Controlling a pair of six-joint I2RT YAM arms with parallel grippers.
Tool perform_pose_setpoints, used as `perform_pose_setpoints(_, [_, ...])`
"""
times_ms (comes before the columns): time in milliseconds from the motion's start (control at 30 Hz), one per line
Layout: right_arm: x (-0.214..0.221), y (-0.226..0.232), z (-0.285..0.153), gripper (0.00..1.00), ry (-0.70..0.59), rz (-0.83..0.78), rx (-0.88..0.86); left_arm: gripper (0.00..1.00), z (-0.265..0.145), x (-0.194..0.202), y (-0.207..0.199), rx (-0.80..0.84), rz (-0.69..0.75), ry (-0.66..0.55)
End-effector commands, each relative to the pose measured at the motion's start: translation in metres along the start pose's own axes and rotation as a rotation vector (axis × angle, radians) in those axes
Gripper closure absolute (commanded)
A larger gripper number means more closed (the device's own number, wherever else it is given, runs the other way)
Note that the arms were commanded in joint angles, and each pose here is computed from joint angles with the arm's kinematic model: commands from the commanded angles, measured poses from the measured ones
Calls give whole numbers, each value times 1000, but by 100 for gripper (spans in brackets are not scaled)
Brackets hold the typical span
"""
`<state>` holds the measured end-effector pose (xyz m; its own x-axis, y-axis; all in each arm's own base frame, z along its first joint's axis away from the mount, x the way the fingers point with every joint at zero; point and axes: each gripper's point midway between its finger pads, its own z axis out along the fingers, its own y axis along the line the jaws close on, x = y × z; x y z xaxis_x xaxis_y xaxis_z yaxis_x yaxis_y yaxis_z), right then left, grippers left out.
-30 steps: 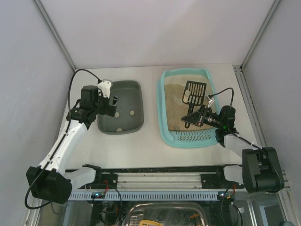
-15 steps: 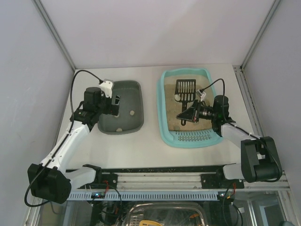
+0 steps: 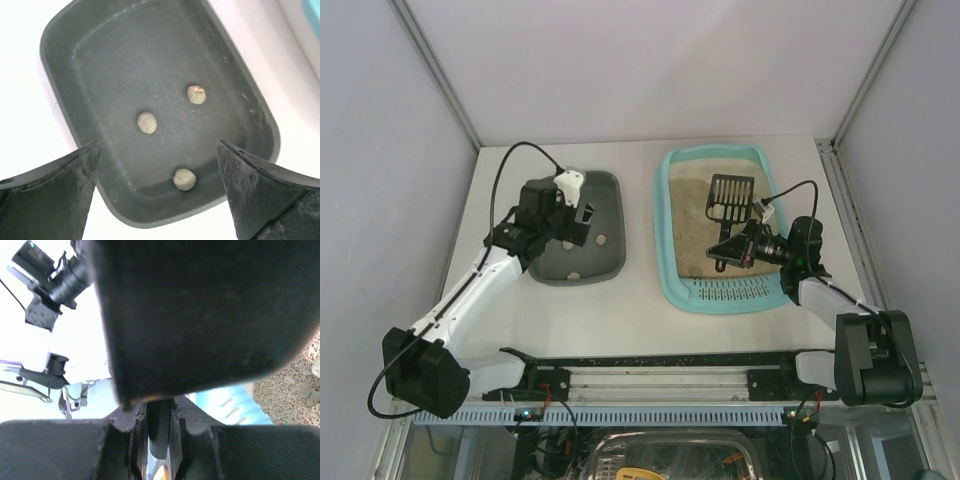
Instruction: Clean the litter box
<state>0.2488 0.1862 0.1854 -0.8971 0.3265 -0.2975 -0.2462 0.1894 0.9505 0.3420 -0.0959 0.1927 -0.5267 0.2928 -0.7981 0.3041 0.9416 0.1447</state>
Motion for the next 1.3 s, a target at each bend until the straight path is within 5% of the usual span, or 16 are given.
perform_pose_setpoints(0, [-18,21,-5,100,-33,-10,-66,0,-21,-22,-14,34,87,-86])
perform_pose_setpoints(133, [4,22,15,100,162,-17,-44,0,-23,-18,-10,8,83,-91])
perform_pose_setpoints(300, [-25,19,1,100,10,28,-48,0,-20,-18,-9,-4,86,-91])
perform_pose_setpoints(467, [-5,9,12,100,109,-13,41,0,-20,-21,-15,25,25,-95])
perform_pose_setpoints(600, [-34,3,-10,100,-61,82,-17,0,-24,-27,-14,22,-6,-113])
perform_pose_setpoints(767, [-12,-9,6,100,74,46,85,0,-25,-19,-14,18,-36,-105])
perform_pose_setpoints(900, [-36,-7,-3,100,-34,113,14,0,-28,-20,-11,6,-57,-124])
perform_pose_setpoints(1267, [-39,10,17,100,-19,161,-115,0,-26,2,4,-14,-121,-69])
